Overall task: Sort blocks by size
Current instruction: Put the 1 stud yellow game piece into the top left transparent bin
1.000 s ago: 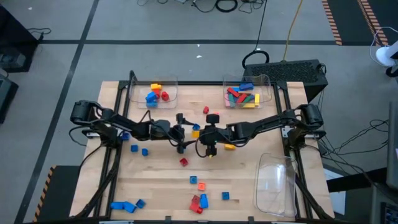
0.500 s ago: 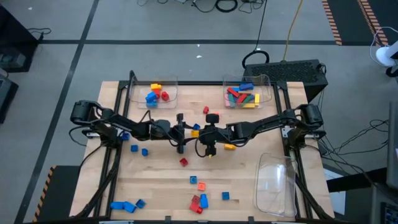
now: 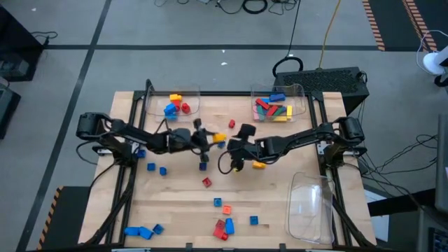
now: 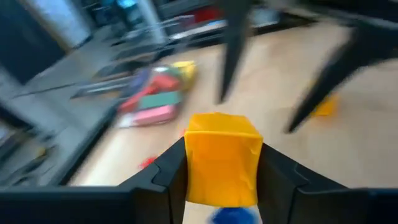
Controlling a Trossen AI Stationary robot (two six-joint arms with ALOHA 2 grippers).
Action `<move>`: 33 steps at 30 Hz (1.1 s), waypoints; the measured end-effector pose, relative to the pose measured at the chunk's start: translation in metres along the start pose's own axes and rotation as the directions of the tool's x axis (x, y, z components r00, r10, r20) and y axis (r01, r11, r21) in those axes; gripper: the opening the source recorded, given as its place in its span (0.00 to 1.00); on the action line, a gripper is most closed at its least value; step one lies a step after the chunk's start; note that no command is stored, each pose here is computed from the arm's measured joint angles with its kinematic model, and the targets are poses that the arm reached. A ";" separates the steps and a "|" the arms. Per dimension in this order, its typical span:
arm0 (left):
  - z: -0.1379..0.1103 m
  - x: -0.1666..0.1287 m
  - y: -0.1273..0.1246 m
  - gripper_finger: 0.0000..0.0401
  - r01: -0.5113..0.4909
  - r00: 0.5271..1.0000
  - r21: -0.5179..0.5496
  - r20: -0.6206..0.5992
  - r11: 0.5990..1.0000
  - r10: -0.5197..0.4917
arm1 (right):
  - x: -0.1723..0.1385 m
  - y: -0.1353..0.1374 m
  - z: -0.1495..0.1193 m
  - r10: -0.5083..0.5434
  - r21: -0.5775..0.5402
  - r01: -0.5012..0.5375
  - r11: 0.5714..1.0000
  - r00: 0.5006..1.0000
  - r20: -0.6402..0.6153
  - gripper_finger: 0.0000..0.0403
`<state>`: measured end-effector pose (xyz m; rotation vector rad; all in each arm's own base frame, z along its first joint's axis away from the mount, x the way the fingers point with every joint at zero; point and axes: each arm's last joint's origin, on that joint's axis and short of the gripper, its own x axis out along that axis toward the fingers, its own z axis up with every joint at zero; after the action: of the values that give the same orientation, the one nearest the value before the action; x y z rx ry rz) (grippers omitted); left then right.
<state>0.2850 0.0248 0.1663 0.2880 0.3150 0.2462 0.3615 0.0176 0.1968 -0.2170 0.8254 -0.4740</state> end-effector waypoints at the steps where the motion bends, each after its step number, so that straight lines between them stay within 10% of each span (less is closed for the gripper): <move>1: 0.000 -0.001 0.006 0.36 -0.036 0.999 -0.004 -0.013 0.999 0.036 | 0.000 -0.001 -0.002 -0.021 0.013 0.021 1.000 1.000 -0.021 0.62; 14: -0.019 -0.028 0.110 0.35 -0.453 0.878 -0.149 -0.245 0.879 0.411 | 0.006 0.004 -0.036 -0.016 0.144 0.035 0.989 0.991 -0.133 0.61; 33: -0.058 -0.051 0.164 0.45 -0.668 0.734 -0.357 -0.458 0.653 0.501 | -0.055 0.009 -0.031 0.193 0.081 -0.187 0.979 0.978 -0.076 0.61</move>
<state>0.1870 0.1763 0.1789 -0.1941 0.4614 1.0342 0.3090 0.0518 0.2087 -0.0489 0.8992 -0.3345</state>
